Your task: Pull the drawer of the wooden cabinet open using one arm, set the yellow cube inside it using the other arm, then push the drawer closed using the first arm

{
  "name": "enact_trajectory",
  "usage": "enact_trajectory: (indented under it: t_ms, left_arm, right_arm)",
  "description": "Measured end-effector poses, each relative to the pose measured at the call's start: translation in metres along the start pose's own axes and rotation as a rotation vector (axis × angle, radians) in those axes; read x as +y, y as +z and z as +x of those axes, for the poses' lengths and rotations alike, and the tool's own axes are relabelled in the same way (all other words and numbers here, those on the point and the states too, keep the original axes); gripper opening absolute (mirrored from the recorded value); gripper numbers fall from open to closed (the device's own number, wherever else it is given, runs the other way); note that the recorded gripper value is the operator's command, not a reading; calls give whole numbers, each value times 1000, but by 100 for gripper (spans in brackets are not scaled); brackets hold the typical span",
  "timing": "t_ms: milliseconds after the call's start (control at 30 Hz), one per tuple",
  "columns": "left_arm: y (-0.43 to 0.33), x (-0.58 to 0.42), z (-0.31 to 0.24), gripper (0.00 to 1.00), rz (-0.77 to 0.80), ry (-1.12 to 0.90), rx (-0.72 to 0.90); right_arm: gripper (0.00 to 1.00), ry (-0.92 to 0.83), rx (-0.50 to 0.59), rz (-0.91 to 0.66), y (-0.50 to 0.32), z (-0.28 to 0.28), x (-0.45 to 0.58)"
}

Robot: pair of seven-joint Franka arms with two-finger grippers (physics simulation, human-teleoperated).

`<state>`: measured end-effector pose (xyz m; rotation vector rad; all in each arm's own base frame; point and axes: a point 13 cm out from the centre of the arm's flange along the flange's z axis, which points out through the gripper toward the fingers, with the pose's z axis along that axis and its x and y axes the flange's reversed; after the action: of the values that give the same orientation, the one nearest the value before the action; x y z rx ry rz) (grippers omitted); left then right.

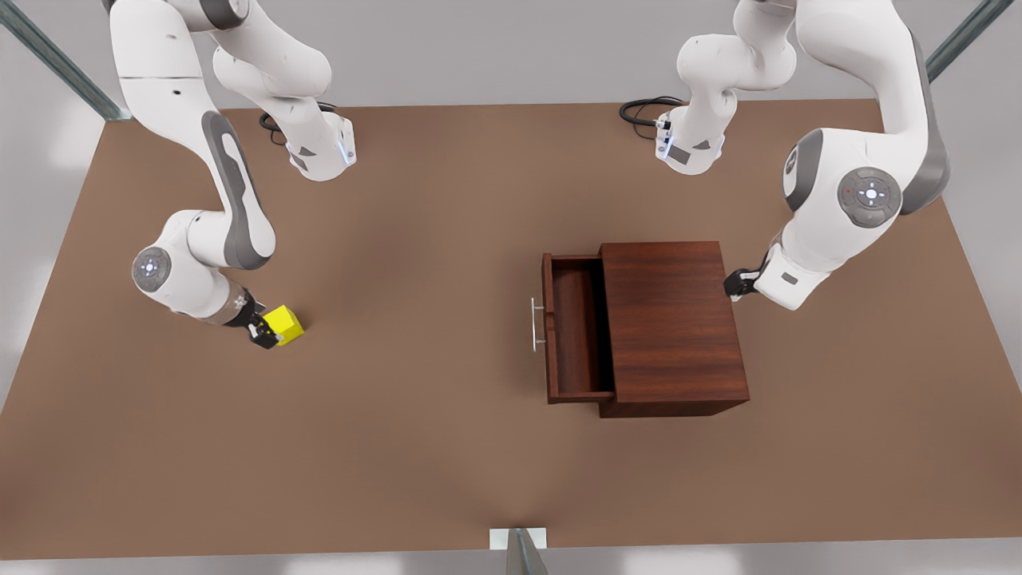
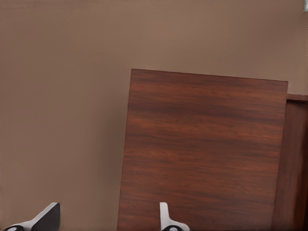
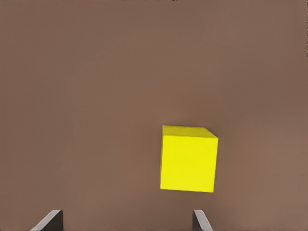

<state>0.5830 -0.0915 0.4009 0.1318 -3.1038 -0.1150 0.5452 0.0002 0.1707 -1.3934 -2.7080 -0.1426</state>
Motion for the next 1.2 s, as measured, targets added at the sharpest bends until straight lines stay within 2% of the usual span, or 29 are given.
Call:
enact_trajectory:
  t_ms: [300,633,1200]
  left_arm:
    - [2,-2,1,100,0,118,0]
    - [2,-3,1,100,0,195,1]
    - [4,-4,3,100,-1,255,9]
  right_arm:
    - [100,18,-43,-14,38,-2,-17]
    - [100,-25,-109,33,49,-34,-39]
    - [100,-96,-85,128,98,-27,-60]
